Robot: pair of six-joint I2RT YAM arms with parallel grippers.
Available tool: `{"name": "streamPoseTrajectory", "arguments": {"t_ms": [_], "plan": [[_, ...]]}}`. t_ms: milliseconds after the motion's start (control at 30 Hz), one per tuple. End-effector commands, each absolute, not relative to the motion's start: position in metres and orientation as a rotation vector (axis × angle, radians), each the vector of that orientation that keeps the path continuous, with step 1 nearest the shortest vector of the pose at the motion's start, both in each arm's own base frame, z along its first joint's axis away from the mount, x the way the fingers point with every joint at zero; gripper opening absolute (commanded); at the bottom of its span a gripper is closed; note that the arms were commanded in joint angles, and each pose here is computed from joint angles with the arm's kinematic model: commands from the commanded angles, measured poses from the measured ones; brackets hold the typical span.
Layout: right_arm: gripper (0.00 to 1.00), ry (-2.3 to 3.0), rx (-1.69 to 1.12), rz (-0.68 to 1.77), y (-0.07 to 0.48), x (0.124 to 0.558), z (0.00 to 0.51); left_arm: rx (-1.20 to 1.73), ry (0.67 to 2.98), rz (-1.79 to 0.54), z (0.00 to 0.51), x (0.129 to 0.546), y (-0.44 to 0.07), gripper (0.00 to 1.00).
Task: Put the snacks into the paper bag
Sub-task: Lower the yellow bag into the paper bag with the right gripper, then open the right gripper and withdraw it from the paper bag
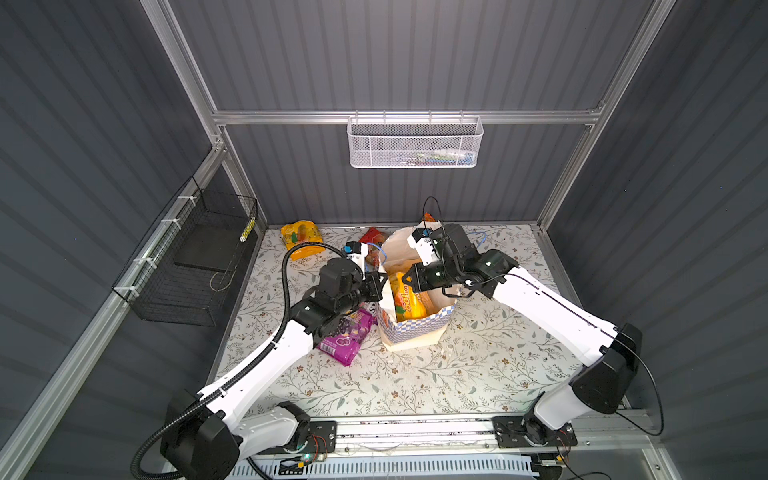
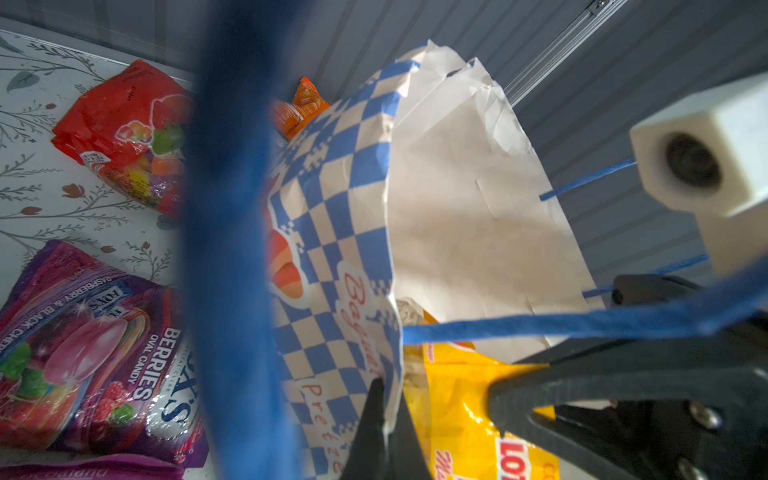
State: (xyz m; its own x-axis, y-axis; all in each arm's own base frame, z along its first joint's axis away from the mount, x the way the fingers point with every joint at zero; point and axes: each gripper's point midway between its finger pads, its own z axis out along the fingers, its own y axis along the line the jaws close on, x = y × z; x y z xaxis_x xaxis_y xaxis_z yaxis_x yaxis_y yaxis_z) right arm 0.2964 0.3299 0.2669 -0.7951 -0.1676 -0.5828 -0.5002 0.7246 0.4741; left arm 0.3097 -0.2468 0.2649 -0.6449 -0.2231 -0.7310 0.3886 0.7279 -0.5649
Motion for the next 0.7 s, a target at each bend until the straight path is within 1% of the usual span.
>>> {"name": "streamPoseTrajectory", "arguments": {"t_ms": [0, 200, 233, 267, 300, 333, 367, 400, 433, 467, 500, 533, 600, 633, 667], "plan": [[0.0, 2.361, -0.565, 0.9, 0.322, 0.286, 0.281, 0.136, 2.047, -0.898, 0.275, 0.308, -0.243, 0.0], [0.0, 2.407, -0.532, 0.845, 0.29, 0.291, 0.265, 0.125, 2.045, -0.877, 0.276, 0.309, -0.24, 0.0], [0.03, 2.428, -0.536, 0.822, 0.285, 0.295, 0.259, 0.124, 2.046, -0.873, 0.275, 0.31, -0.239, 0.0], [0.08, 2.448, -0.54, 0.803, 0.282, 0.298, 0.253, 0.123, 2.048, -0.872, 0.274, 0.309, -0.24, 0.0], [0.18, 2.468, -0.536, 0.768, 0.278, 0.304, 0.247, 0.124, 2.047, -0.87, 0.275, 0.31, -0.239, 0.0], [0.25, 2.486, -0.517, 0.713, 0.274, 0.311, 0.243, 0.123, 2.048, -0.867, 0.274, 0.31, -0.239, 0.0], [0.26, 2.491, -0.499, 0.667, 0.27, 0.317, 0.242, 0.121, 2.05, -0.862, 0.273, 0.311, -0.239, 0.0], [0.31, 2.477, -0.494, 0.642, 0.27, 0.32, 0.247, 0.118, 2.053, -0.854, 0.272, 0.311, -0.238, 0.0], [0.37, 2.44, -0.498, 0.642, 0.272, 0.321, 0.257, 0.115, 2.057, -0.849, 0.271, 0.312, -0.238, 0.0], [0.41, 2.391, -0.503, 0.65, 0.275, 0.32, 0.27, 0.114, 2.06, -0.843, 0.269, 0.312, -0.237, 0.0], [0.47, 2.327, -0.509, 0.659, 0.278, 0.318, 0.288, 0.114, 2.062, -0.839, 0.269, 0.313, -0.237, 0.0], [0.56, 2.262, -0.502, 0.66, 0.277, 0.316, 0.307, 0.112, 2.068, -0.838, 0.267, 0.314, -0.238, 0.0], [0.63, 2.158, -0.465, 0.677, 0.27, 0.311, 0.344, 0.114, 2.077, -0.833, 0.265, 0.315, -0.239, 0.0], [0.7, 2.107, -0.442, 0.685, 0.265, 0.308, 0.362, 0.114, 2.081, -0.831, 0.264, 0.315, -0.239, 0.0], [0.74, 2.071, -0.419, 0.682, 0.259, 0.306, 0.375, 0.114, 2.086, -0.829, 0.262, 0.316, -0.239, 0.0]]}}
